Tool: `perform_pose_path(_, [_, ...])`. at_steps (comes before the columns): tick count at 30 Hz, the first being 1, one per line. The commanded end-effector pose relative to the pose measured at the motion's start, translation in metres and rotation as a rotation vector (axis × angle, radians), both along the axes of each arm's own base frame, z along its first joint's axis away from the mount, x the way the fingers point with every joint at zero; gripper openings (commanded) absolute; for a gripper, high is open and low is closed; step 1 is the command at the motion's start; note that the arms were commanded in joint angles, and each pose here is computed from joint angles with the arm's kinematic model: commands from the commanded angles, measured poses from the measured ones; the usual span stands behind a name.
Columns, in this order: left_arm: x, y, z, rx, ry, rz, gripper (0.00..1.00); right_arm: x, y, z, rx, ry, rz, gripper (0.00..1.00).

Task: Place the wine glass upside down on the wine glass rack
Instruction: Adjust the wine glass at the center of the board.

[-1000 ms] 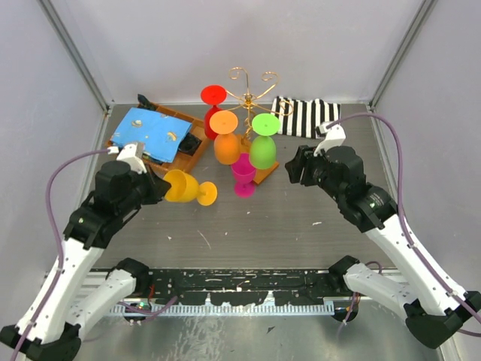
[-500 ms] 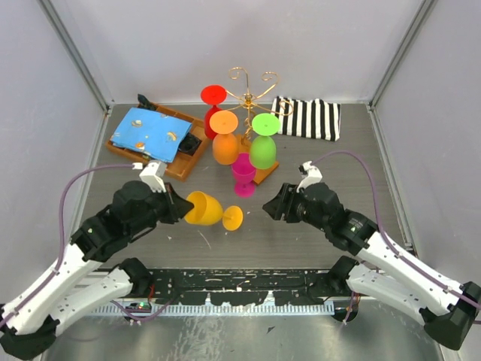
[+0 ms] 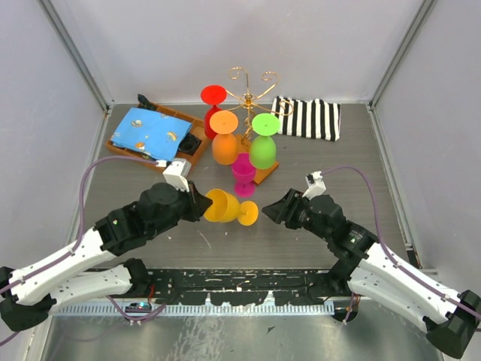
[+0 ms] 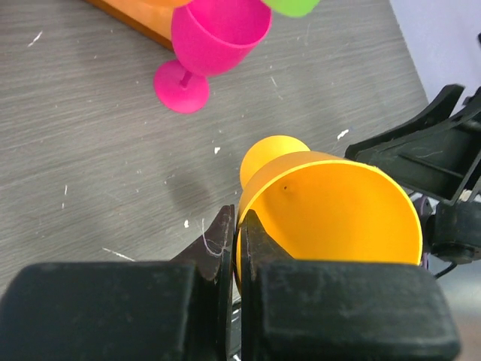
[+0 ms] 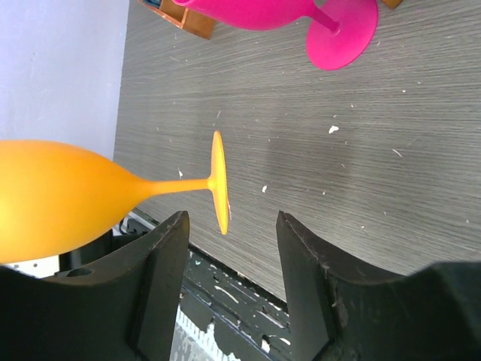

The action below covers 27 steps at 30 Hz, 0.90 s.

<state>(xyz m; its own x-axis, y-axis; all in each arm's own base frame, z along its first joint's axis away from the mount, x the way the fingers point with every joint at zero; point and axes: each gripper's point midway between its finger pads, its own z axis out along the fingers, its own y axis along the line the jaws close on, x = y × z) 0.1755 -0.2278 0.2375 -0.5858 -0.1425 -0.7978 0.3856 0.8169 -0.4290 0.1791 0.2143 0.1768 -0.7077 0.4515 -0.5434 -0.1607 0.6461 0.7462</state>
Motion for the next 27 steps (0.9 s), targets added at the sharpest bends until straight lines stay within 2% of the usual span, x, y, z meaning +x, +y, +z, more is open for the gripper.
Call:
perform_pose_path(1, [0.013,-0.005,0.039,-0.104,-0.101,0.043,0.0,0.005,0.013,0.014,0.082,-0.031,0.013,0.55])
perform_pose_path(8, [0.014,-0.007,0.035,-0.09,-0.098,0.042,0.0,0.005,0.034,0.018,0.163,-0.046,0.087,0.52])
perform_pose_path(18, [0.013,-0.008,0.037,-0.104,-0.107,0.035,0.01,0.009,0.041,0.005,0.153,-0.027,0.096,0.39])
perform_pose_path(27, [0.01,-0.012,0.042,-0.133,-0.111,0.009,0.04,0.014,0.046,0.007,0.141,-0.062,0.11,0.16])
